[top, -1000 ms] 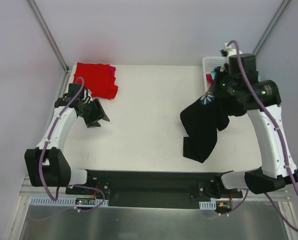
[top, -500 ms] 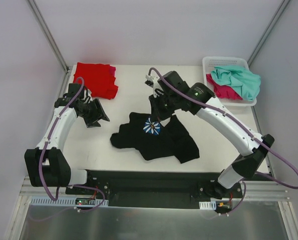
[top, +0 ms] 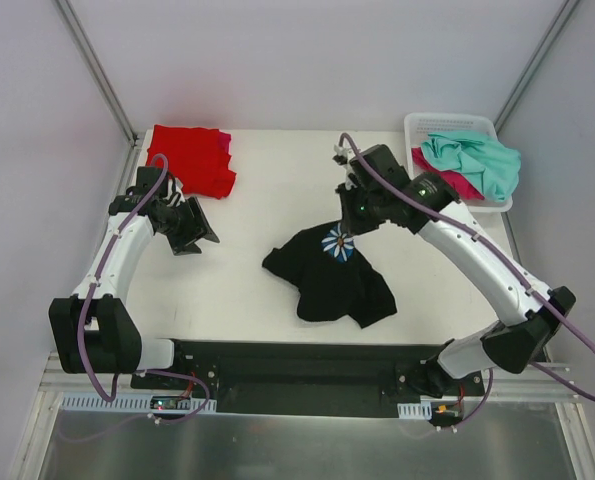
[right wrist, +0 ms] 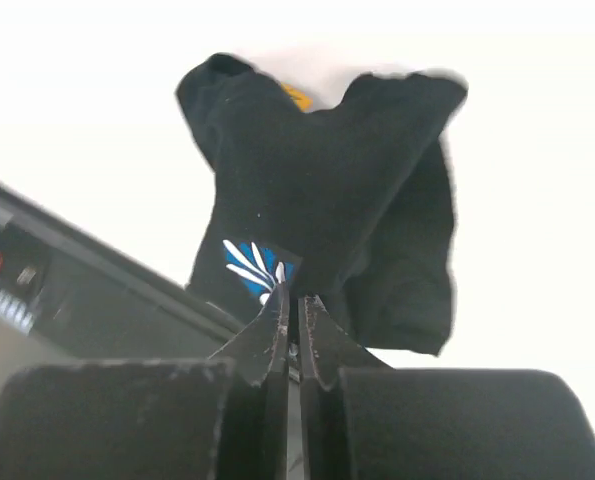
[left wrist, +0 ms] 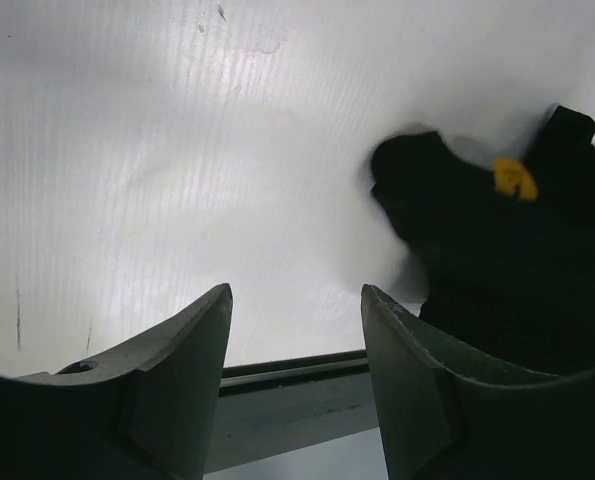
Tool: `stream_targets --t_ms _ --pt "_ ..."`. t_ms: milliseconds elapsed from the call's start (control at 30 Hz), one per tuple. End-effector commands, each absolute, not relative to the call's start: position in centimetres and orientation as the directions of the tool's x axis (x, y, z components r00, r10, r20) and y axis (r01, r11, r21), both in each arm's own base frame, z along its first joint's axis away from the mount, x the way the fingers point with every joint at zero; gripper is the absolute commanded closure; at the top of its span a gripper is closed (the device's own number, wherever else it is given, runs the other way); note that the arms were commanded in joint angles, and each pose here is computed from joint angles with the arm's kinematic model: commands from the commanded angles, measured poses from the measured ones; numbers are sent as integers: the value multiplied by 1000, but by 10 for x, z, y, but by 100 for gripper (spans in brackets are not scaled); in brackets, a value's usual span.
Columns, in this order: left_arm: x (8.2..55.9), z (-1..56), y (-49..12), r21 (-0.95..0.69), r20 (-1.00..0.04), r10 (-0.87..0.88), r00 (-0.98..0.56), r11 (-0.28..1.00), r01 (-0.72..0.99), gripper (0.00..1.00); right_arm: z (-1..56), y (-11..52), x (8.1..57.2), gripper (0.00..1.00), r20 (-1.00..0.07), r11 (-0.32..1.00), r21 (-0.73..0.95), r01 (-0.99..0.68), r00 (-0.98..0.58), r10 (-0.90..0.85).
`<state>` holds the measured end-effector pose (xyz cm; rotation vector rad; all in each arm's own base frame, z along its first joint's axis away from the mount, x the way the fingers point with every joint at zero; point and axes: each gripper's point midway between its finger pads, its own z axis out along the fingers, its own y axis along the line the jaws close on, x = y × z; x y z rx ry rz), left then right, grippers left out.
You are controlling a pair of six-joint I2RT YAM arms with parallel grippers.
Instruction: Fold and stack the t-shirts
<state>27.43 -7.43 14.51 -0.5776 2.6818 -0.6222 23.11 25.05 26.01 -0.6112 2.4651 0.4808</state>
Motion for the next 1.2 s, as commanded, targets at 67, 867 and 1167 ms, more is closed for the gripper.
stream_targets --t_ms 67,867,1167 --pt "275 156 -78 -499 -244 -434 -867 823 -271 46 307 185 319 99 -747 974 57 -218 -657 -103" --pt "272 140 -76 -480 -215 -426 -879 830 -285 46 340 302 152 99 -741 543 218 -811 -500 -448" --pt "276 138 -76 -479 -213 -426 -879 830 -286 46 367 280 177 46 -818 636 176 -751 -471 -330"
